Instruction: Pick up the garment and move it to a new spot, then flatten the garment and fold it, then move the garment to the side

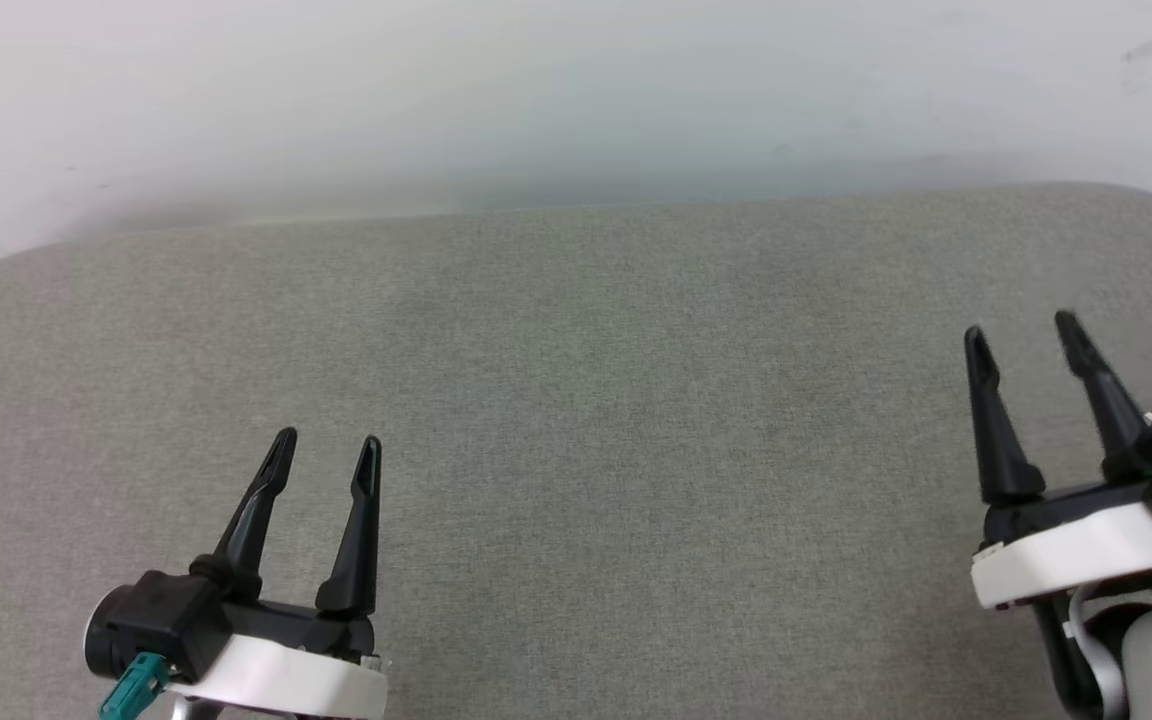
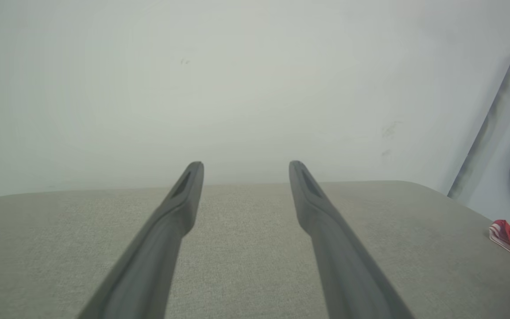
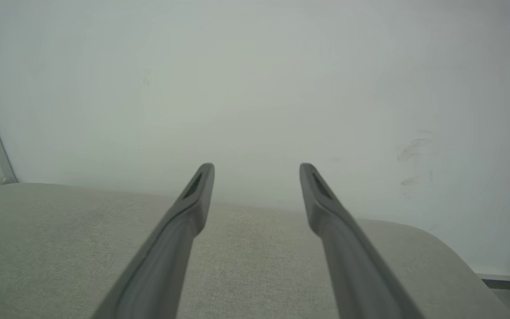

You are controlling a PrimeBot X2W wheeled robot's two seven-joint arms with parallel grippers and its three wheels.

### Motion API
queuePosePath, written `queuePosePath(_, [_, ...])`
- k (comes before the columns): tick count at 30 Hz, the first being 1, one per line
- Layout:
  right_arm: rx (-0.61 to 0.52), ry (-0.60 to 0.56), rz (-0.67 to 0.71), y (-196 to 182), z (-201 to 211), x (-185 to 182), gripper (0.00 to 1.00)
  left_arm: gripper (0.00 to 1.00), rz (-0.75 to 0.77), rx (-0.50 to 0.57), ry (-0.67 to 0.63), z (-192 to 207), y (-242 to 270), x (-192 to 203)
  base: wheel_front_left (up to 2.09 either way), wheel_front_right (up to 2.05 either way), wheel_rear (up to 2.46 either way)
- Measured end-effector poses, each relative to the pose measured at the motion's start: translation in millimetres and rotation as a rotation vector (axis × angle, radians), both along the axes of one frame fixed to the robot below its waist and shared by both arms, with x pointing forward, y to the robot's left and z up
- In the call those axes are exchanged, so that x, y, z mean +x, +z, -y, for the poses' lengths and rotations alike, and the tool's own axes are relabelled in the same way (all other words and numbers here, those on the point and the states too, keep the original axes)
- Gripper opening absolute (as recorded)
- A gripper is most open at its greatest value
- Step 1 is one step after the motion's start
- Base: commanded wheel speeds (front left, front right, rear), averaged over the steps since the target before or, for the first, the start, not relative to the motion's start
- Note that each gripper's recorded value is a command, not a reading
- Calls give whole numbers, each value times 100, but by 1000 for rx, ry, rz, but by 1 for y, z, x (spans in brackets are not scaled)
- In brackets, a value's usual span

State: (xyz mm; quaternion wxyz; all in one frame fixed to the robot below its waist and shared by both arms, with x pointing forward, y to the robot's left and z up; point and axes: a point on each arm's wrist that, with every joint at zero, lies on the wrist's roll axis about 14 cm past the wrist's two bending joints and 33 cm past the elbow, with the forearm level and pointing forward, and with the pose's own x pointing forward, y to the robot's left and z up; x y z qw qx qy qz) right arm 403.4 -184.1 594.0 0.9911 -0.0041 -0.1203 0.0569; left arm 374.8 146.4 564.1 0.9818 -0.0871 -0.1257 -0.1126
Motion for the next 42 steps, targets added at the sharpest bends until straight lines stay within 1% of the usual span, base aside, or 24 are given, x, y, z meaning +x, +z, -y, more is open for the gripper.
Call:
queuePosePath(10, [75, 19, -15, -25, -15, -11, 100, 100, -35, 13, 62, -14, -12, -10, 0, 0, 0])
queuePosePath(13, [78, 17, -29, -32, -17, -14, 100, 100, -47, 21, 61, -13, -16, -11, 0, 0, 0])
queuePosePath(16, [77, 13, -36, -35, -17, -15, 100, 100, -47, 5, 65, -13, -16, -12, 0, 0, 0])
queuePosePath(28, [86, -9, -37, -38, -12, -16, 100, 100, -24, 33, 79, -14, -10, -10, 0, 0, 0])
queuePosePath(42, [91, -7, -39, -39, -12, -16, 100, 100, -20, 26, 70, -11, -8, -10, 0, 0, 0])
